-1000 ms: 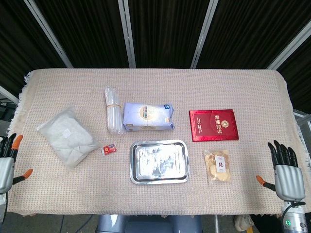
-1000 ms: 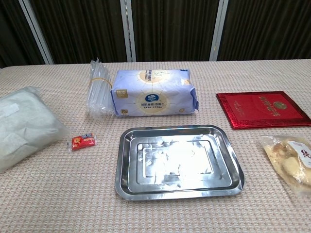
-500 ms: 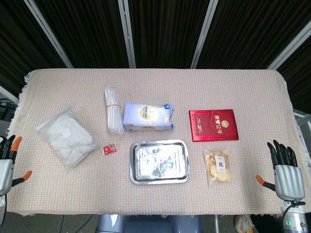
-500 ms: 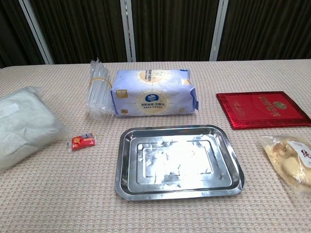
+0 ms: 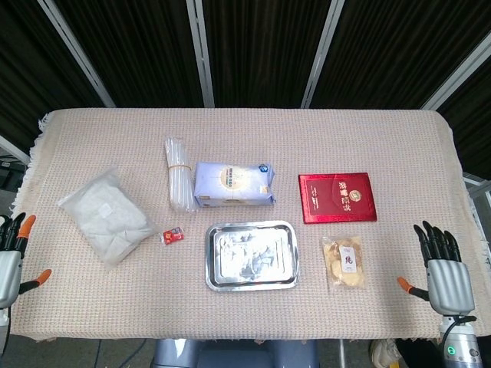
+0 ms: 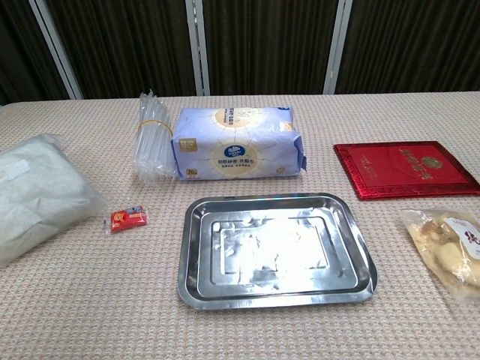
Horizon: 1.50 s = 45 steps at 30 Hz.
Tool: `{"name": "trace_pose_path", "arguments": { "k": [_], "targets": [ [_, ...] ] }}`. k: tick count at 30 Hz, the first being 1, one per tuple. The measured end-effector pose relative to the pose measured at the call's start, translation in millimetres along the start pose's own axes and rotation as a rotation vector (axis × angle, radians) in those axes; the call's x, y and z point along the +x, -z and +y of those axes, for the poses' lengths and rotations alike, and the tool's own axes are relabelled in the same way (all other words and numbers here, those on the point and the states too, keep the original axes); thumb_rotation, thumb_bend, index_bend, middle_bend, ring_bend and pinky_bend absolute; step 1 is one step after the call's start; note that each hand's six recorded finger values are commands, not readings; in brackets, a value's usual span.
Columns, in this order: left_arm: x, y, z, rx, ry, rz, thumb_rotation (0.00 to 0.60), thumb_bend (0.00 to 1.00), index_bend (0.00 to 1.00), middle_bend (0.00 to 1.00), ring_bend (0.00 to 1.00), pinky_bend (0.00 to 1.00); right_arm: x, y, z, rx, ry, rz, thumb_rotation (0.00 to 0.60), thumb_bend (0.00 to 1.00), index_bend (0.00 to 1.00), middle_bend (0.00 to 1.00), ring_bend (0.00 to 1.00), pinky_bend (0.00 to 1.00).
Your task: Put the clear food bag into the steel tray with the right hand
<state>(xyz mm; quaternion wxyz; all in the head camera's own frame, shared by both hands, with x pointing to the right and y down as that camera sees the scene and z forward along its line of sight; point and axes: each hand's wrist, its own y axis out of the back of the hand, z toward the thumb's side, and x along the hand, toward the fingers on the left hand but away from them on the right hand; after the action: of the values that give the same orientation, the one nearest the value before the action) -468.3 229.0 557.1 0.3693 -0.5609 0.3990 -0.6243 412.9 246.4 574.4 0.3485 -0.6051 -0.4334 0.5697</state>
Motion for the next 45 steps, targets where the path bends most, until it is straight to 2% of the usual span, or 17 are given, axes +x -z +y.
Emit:
{"name": "trace_pose_path", "arguments": {
  "k": [11,22,30,45],
  "targets": [
    [2,-1,-5,0.002,0.018,-0.002,0.6,0.01,0.02,0.0,0.0,0.0,-16,-38,-14,-0.016,-0.145,0.151,0.6,0.0,0.0,0.0,0.0,0.0],
    [4,4,-9,0.009,0.033,0.008,0.6,0.01,0.02,0.0,0.0,0.0,-43,-78,-46,0.056,-0.357,0.289,0.6,0.0,0.0,0.0,0.0,0.0],
    [5,5,-14,0.006,0.05,0.012,0.6,0.01,0.02,0.0,0.0,0.0,-60,-83,-71,0.117,-0.473,0.292,0.6,0.0,0.0,0.0,0.0,0.0],
    [5,7,-15,0.004,0.052,0.015,0.6,0.01,0.02,0.0,0.0,0.0,-62,-78,-96,0.142,-0.539,0.273,0.6,0.0,0.0,0.0,0.0,0.0]
  ]
}}
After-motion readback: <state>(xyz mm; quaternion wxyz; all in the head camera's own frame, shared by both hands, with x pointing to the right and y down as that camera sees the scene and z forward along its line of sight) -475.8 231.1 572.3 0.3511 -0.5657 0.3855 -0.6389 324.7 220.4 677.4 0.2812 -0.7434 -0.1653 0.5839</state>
